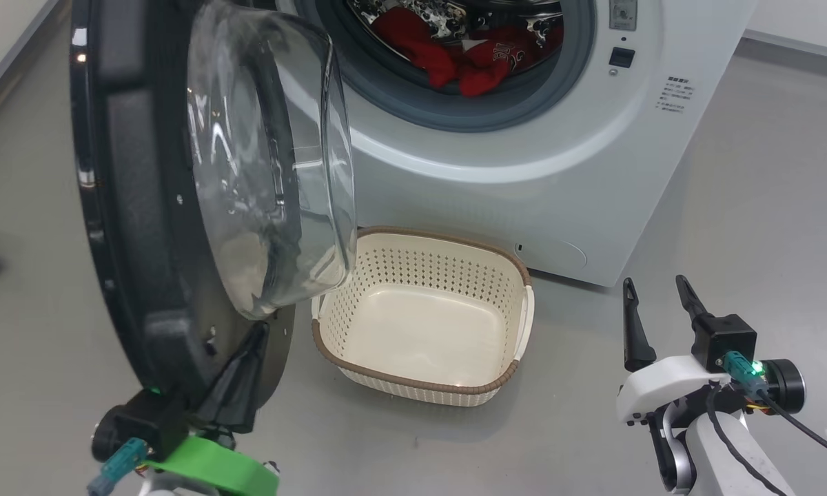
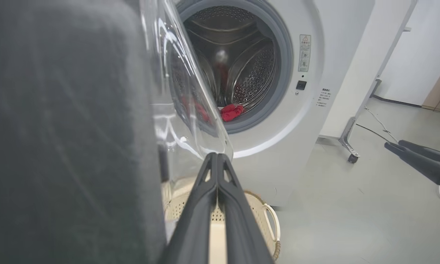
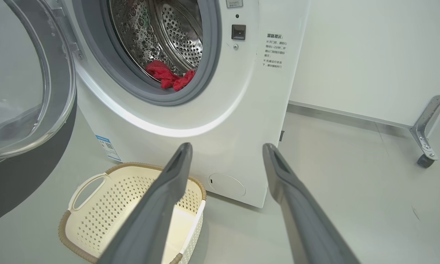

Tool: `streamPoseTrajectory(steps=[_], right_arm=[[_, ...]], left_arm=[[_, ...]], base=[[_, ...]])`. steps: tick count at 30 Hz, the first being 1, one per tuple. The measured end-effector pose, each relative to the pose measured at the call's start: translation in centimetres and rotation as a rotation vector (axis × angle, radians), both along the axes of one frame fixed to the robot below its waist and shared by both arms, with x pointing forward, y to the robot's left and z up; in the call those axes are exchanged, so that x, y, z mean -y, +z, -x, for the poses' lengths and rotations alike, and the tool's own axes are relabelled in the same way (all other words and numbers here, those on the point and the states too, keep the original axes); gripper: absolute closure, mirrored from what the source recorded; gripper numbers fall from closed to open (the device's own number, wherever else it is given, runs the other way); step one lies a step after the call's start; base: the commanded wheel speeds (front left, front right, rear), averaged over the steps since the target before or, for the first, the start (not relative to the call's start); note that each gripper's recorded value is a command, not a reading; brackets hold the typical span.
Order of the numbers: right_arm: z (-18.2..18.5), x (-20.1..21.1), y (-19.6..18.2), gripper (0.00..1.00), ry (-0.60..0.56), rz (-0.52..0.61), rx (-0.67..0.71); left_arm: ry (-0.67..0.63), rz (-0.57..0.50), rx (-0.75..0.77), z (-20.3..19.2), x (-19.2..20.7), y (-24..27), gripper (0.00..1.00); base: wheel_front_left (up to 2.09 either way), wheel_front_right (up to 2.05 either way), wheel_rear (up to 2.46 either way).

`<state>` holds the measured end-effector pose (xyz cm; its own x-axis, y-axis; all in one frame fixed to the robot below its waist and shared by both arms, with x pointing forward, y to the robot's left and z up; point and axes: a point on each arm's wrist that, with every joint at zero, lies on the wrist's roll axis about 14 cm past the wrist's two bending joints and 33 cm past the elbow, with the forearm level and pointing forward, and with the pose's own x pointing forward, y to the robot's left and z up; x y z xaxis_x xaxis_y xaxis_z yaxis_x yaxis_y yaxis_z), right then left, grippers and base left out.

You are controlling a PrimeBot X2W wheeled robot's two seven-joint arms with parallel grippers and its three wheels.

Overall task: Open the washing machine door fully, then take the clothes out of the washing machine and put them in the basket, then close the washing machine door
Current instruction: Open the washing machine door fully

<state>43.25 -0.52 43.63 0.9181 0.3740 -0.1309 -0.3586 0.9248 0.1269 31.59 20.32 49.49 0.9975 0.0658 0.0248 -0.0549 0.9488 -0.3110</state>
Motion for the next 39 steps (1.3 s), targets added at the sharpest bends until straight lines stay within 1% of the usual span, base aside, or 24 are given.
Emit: streamPoseTrajectory(steps=[6, 11, 16, 30, 39], right_arm=[[0.2, -1.1, -0.1, 0.0, 0.036, -0.004, -0.005], [0.3, -1.2, -0.3, 0.0, 0.041, -0.003, -0.009], [0.4, -1.1, -0.4, 0.0, 0.042, -0.006, -0.014], [-0.1, 1.5, -1.2, 0.0, -0.032, -0.002, -0.035], [-0.3, 2.3, -0.8, 0.0, -0.056, -0.001, -0.023]], left_arm=[[0.178, -0.024, -0.034, 1.8, -5.0, -0.6, 1.0], [0.252, -0.036, -0.058, 2.7, -7.2, -1.1, 1.0], [0.373, -0.043, -0.081, 3.7, -10.7, -1.4, 1.0], [0.552, -0.081, -0.112, 3.3, -17.6, -1.3, 1.0], [0.62, -0.125, -0.131, 3.3, -21.1, -0.8, 1.0]], base=[[0.0, 0.0, 0.0], [0.0, 0.0, 0.0], [0.0, 0.0, 0.0], [0.0, 0.0, 0.0], [0.0, 0.0, 0.0]])
